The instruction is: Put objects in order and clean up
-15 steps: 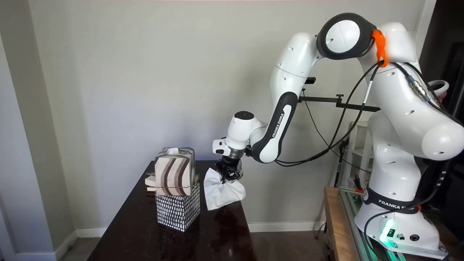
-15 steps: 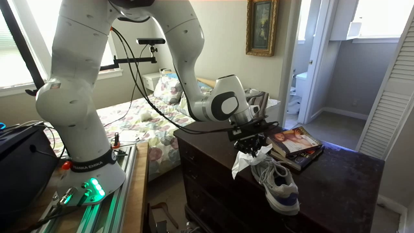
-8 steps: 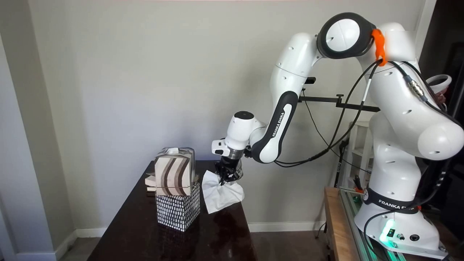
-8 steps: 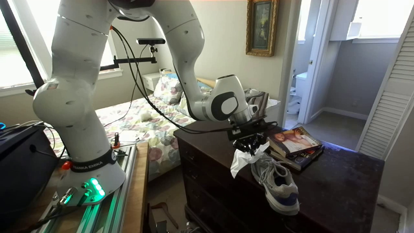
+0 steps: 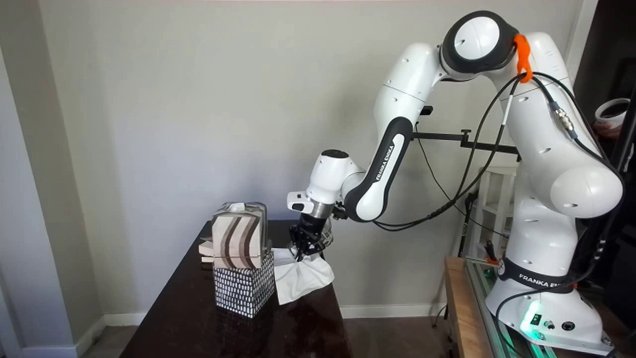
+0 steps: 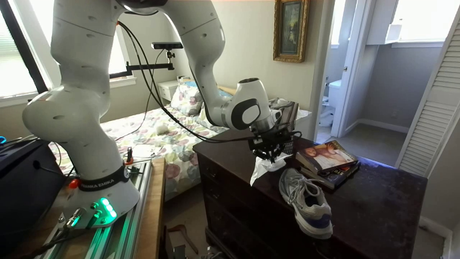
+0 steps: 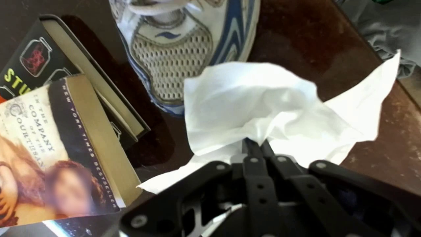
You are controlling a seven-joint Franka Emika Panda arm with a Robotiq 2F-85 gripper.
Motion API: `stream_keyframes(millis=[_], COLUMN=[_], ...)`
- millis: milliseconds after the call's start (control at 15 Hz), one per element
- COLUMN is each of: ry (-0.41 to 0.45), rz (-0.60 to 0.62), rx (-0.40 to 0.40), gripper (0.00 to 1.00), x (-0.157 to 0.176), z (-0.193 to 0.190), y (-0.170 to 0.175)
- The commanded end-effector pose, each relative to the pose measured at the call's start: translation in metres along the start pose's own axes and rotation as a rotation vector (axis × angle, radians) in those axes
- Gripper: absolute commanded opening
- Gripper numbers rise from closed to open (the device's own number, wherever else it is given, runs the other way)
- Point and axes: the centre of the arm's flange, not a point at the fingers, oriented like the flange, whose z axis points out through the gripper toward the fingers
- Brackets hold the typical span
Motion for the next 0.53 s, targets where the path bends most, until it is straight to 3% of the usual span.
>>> stream_keyframes(millis=[0,67,467], ry=[0.033,0.041,0.013], rz=[-0.007,-0.004,0.207], rx=[0.078,0.102,0.142], gripper=[0.05,0.27,0.68], x=[0.01,0.015,0.008], z=[-0.01,-0.011,-0.023], y=[-0.005,-0.007,0.0])
